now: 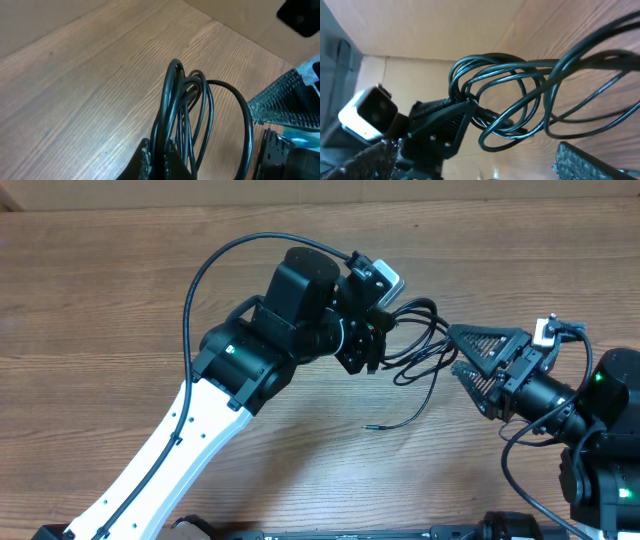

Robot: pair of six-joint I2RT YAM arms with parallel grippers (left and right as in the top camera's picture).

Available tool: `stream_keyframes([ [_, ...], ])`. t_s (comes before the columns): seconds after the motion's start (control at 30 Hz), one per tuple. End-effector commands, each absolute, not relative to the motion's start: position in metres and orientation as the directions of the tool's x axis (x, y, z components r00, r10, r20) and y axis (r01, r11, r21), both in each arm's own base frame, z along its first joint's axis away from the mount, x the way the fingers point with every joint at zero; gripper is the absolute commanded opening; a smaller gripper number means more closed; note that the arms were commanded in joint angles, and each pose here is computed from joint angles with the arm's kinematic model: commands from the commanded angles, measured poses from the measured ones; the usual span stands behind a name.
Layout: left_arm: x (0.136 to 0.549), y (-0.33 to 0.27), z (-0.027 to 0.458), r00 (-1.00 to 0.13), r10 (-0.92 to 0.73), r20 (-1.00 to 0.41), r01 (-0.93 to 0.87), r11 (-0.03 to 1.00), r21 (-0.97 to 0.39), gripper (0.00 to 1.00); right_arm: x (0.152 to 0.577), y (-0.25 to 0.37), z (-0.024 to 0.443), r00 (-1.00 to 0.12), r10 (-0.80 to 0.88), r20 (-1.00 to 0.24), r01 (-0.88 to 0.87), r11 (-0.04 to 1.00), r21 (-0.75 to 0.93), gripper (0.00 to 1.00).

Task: Untangle cables

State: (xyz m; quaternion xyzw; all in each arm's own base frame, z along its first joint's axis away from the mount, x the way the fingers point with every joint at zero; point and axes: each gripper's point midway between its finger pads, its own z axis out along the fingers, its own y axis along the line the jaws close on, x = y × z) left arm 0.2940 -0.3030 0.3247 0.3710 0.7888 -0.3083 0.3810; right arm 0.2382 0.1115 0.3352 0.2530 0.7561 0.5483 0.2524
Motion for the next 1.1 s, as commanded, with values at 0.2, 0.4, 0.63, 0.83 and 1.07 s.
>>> stream_keyframes([
  [0.2,0.282,-0.313,0.347,-0.330,0.355,-0.875,0.893,0.417,-0.168,0.04,0.250,0.110,0.326,-0.696,0.704,0.139,0.308,0.119,0.944,0.64],
  [0.4,0.280,-0.314,0.347,-0.324,0.356,-0.877,0.898,0.407,-0.167,0.04,0.259,0.110,0.316,-0.688,0.703,0.180,0.356,0.110,0.928,0.48],
  [0.63,0.281,-0.313,0.347,-0.328,0.356,-0.875,0.896,0.411,-0.169,0.04,0.264,0.110,0.309,-0.686,0.700,0.200,0.380,0.110,0.918,0.04],
  [0.83,0.281,-0.312,0.345,-0.358,0.350,-0.865,0.883,0.428,-0.193,0.04,0.263,0.115,0.318,-0.729,0.666,0.157,0.318,0.127,0.940,0.04],
  [1.07,0.281,-0.312,0.344,-0.429,0.317,-0.846,0.852,0.454,-0.262,0.04,0.252,0.137,0.386,-0.865,0.478,-0.153,-0.104,0.127,0.986,0.04],
])
